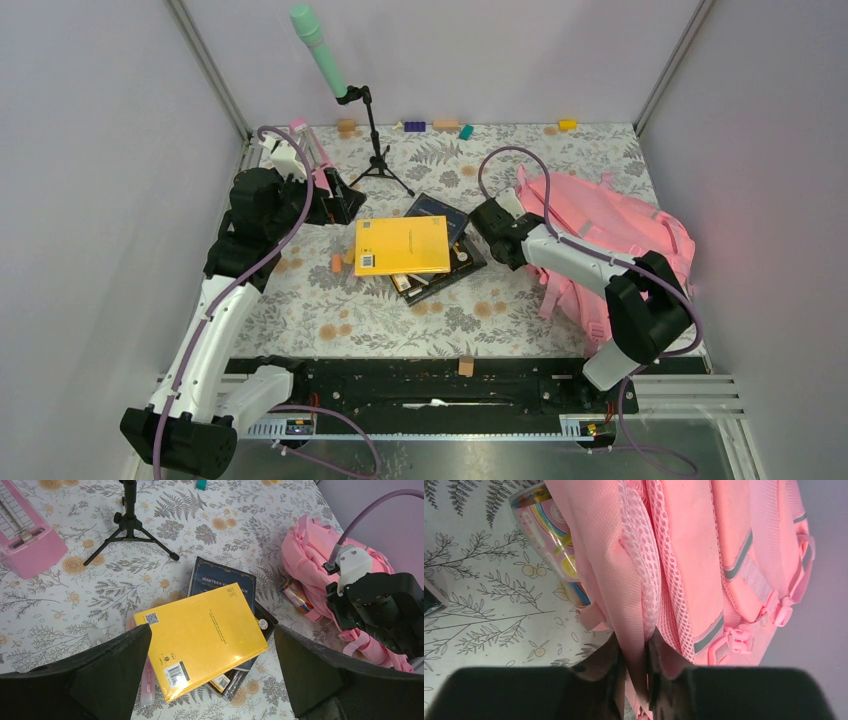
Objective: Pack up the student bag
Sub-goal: Adjust the student bag at the center of the board.
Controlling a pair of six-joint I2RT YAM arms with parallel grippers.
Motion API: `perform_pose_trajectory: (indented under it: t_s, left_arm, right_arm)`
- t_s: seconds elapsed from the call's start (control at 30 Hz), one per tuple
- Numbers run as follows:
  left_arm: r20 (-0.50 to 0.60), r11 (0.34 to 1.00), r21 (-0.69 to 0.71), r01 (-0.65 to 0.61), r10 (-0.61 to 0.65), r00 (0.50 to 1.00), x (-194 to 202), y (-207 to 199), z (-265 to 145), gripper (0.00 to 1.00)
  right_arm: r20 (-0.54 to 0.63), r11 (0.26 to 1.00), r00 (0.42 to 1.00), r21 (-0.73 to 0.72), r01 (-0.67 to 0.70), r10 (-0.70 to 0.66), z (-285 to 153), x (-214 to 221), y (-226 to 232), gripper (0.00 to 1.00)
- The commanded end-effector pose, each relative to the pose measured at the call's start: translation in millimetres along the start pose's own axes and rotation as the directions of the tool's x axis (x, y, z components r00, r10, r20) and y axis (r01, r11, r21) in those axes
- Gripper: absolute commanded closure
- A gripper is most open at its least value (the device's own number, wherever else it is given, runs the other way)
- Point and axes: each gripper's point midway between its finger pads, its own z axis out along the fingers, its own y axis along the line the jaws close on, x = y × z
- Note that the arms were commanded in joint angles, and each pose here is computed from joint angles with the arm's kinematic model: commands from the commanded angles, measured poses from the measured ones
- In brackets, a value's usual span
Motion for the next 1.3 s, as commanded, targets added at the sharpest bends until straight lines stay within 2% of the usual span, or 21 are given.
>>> perform_pose_trajectory:
  t_s: [0.0, 0.07, 0.37, 0.57, 0.77, 1.0, 1.1, 1.27]
  left_arm:
    - [0.079, 1.0, 0.014, -0.02, 0.019, 0.997, -20, -6, -2, 0.01]
    - [0.08, 1.0, 0.014, -0.021, 0.02, 0.997, -20, -6, -3, 0.01]
    - [0.083, 0.999, 0.038, -0.03, 0.027, 0.996, -21, -11, -4, 0.01]
    - [0.109, 0.995, 0.08, -0.057, 0.048, 0.993, -26, -20, -9, 0.01]
    - [0.144, 0.98, 0.168, -0.111, 0.087, 0.986, -29, -37, -17, 0.01]
    - [0.198, 0.936, 0.297, -0.191, 0.135, 0.971, -32, -64, -31, 0.01]
    - [0.224, 0.899, 0.371, -0.232, 0.156, 0.962, -31, -80, -39, 0.01]
    - [0.248, 0.835, 0.451, -0.315, 0.222, 0.943, -22, -99, -50, 0.01]
  right_arm:
    - [0.059, 0.996, 0.997, 0.067, -0.051, 0.047, -11, -20, -19, 0.91]
    - [0.073, 0.996, 0.996, 0.063, -0.064, 0.059, -14, -24, -22, 1.0]
    - [0.218, 0.988, 0.964, -0.026, -0.153, 0.155, -60, -51, -55, 1.0]
    - [0.356, 0.967, 0.901, -0.157, -0.202, 0.246, -116, -78, -91, 1.0]
    - [0.496, 0.935, 0.805, -0.295, -0.196, 0.325, -178, -100, -128, 1.0]
    - [0.559, 0.814, 0.69, -0.577, -0.074, 0.459, -262, -107, -138, 1.0]
    - [0.541, 0.728, 0.668, -0.686, -0.001, 0.511, -287, -103, -126, 1.0]
    - [0.516, 0.604, 0.647, -0.79, 0.105, 0.561, -321, -94, -113, 1.0]
